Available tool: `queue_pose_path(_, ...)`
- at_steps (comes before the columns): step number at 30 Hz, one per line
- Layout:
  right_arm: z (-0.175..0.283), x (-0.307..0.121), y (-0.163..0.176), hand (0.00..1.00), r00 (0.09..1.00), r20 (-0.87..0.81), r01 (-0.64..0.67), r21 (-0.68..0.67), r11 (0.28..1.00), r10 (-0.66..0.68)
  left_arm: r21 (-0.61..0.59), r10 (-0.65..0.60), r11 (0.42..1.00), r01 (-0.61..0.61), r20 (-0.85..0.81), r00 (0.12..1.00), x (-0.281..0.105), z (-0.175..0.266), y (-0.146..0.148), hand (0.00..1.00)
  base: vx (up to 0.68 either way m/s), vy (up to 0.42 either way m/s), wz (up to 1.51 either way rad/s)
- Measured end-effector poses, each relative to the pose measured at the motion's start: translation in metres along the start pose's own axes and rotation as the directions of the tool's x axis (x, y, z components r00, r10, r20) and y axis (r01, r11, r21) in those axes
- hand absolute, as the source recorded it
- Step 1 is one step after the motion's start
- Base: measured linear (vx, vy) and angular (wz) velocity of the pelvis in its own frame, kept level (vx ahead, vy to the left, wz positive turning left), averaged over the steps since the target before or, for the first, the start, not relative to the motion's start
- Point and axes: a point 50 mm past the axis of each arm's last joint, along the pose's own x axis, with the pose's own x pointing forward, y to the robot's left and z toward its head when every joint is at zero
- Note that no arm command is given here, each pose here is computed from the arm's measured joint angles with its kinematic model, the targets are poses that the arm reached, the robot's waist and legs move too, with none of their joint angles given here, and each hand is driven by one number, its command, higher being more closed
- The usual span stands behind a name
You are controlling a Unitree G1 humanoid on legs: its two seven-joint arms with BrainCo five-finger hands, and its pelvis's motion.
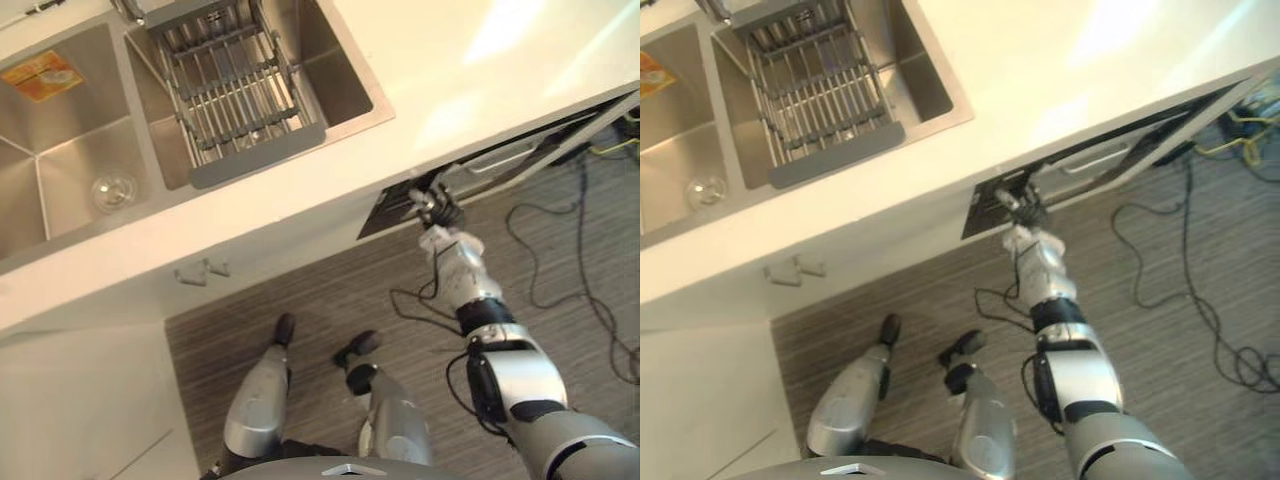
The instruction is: Walk over to the sink, pick up the cup, carry it to the dishwasher, place the cup inside the dishwasher, then close the dishwasher door
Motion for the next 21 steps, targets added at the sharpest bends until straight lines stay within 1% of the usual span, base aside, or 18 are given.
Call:
queue_pose_path(1,-0.012,-0.005,0.000,0.00,1.000,-0.025,0.002,-0.009,1.000,-0.003,-0.006,0.006,1.000,-0.007,-0.011,1.000,0.000,-0.004,0.002,0.00,0.05,0.009,-0.27)
queue_pose_path(3,-0.025,-0.012,0.003,0.00,0.999,-0.041,0.000,-0.081,0.997,-0.004,-0.015,0.015,1.000,-0.015,-0.023,1.000,0.000,-0.008,0.004,0.00,0.04,0.027,-0.27)
queue_pose_path(4,-0.033,-0.016,0.004,0.00,0.998,-0.053,0.020,-0.168,0.986,-0.030,-0.021,0.020,1.000,-0.020,-0.025,1.000,0.000,-0.009,0.005,0.00,0.04,0.035,-0.25)
queue_pose_path(5,-0.039,-0.020,0.002,0.00,0.997,-0.061,0.038,-0.219,0.975,-0.053,-0.027,0.023,0.999,-0.023,-0.017,1.000,0.000,-0.009,0.006,0.00,0.09,0.063,-0.21)
queue_pose_path(8,-0.063,-0.037,-0.011,0.00,0.984,-0.094,0.110,-0.341,0.934,-0.150,-0.055,0.039,0.998,-0.037,0.028,0.999,-0.001,-0.005,0.011,0.00,0.10,0.059,-0.14)
queue_pose_path(11,-0.086,-0.060,-0.023,0.00,0.973,-0.126,0.128,-0.405,0.905,-0.194,-0.059,0.049,0.997,-0.045,0.058,0.997,-0.002,-0.003,0.013,0.00,0.14,0.063,-0.18)
queue_pose_path(13,-0.104,-0.079,-0.038,0.00,0.956,-0.163,0.147,-0.452,0.880,-0.244,-0.053,0.071,0.996,-0.066,0.100,0.992,-0.003,-0.003,0.017,0.00,0.15,0.061,-0.27)
queue_pose_path(15,-0.124,-0.104,-0.059,0.00,0.924,-0.228,0.162,-0.496,0.853,-0.308,-0.069,0.082,0.995,-0.075,0.097,0.992,-0.004,-0.008,0.019,0.00,0.14,0.071,-0.26)
queue_pose_path(16,-0.129,-0.110,-0.064,0.00,0.914,-0.243,0.163,-0.510,0.844,-0.323,-0.082,0.084,0.994,-0.077,0.090,0.992,-0.004,-0.010,0.019,0.00,0.16,0.082,-0.18)
queue_pose_path(18,-0.151,-0.135,-0.083,0.00,0.860,-0.325,0.160,-0.561,0.812,-0.394,-0.165,0.074,0.984,-0.065,0.051,0.996,-0.004,-0.017,0.019,0.00,0.16,0.081,-0.08)
queue_pose_path(21,-0.171,-0.162,-0.105,0.00,0.779,-0.413,0.171,-0.586,0.792,-0.473,-0.248,0.064,0.967,-0.050,0.051,0.997,-0.003,-0.019,0.018,0.00,0.15,0.091,-0.05)
